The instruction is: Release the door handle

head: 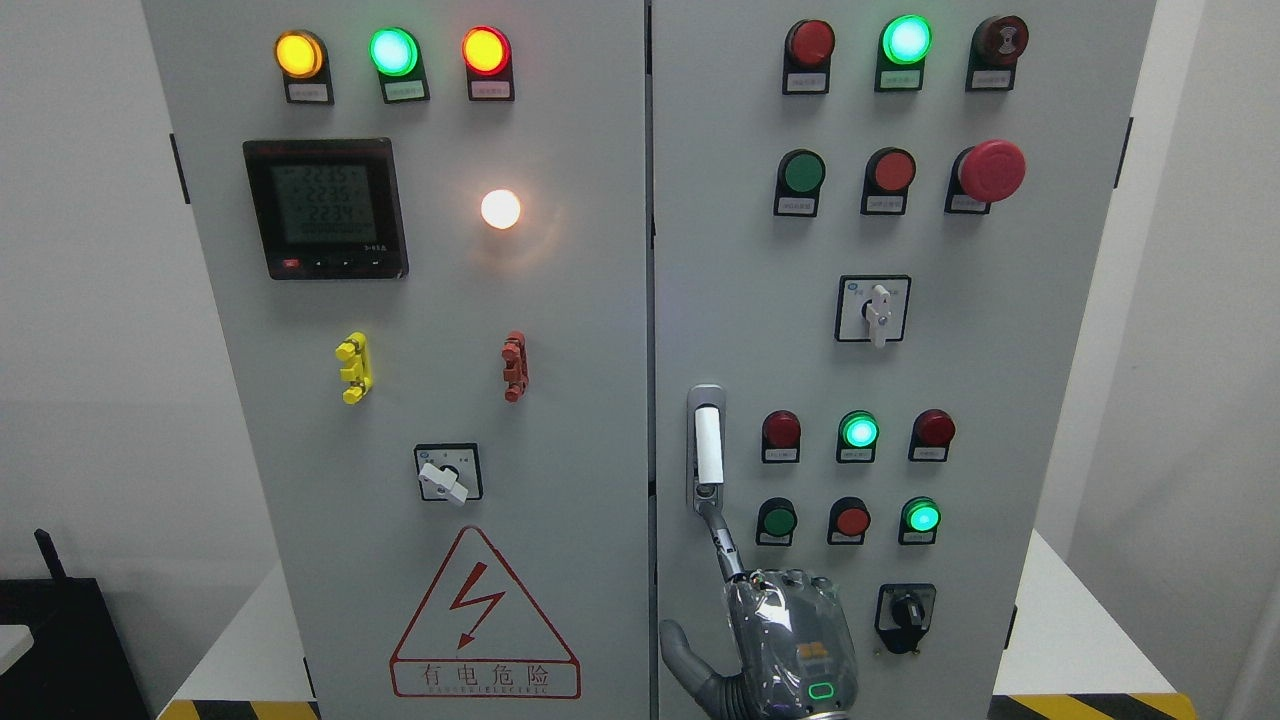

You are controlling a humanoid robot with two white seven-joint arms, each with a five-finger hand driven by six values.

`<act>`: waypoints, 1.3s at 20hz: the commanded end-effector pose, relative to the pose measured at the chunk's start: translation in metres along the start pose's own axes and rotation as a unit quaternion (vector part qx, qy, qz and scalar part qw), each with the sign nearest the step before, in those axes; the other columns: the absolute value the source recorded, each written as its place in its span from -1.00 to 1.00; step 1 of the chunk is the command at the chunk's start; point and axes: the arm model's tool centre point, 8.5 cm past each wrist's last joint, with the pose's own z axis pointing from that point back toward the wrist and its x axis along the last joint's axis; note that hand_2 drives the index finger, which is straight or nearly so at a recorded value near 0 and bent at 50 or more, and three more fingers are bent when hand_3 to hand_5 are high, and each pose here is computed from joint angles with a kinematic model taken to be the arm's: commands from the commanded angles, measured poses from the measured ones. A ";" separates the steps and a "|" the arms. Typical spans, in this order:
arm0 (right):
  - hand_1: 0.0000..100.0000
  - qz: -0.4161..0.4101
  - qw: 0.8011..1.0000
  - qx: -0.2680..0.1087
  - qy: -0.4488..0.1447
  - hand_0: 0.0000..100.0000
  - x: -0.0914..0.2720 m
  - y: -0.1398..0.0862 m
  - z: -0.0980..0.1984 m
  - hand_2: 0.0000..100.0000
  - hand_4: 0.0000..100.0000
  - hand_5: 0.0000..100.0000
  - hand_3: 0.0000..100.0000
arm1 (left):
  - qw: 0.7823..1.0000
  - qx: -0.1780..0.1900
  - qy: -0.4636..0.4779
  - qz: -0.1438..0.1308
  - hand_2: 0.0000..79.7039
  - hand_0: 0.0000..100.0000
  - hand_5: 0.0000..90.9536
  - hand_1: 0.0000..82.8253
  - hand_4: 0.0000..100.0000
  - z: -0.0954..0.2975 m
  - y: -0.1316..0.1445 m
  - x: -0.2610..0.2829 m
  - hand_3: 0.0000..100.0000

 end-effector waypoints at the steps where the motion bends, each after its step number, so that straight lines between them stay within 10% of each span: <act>1: -0.31 -0.002 1.000 -0.017 -0.005 -0.40 0.002 -0.006 -0.001 -1.00 1.00 1.00 1.00 | 1.000 0.000 0.011 -0.006 -1.00 -0.76 -1.00 -0.06 -1.00 0.001 0.000 -0.007 -1.00; 22: -0.31 -0.009 0.998 -0.052 -0.014 -0.37 0.006 -0.015 0.004 -0.92 1.00 1.00 1.00 | 1.000 0.001 0.011 -0.006 -1.00 -0.76 -1.00 -0.06 -1.00 0.001 0.001 -0.007 -1.00; 26: -0.32 -0.014 0.996 -0.077 -0.046 -0.16 0.004 -0.012 0.017 0.17 1.00 0.99 1.00 | 1.000 0.000 0.011 -0.006 -1.00 -0.76 -1.00 -0.06 -1.00 0.001 0.000 -0.007 -1.00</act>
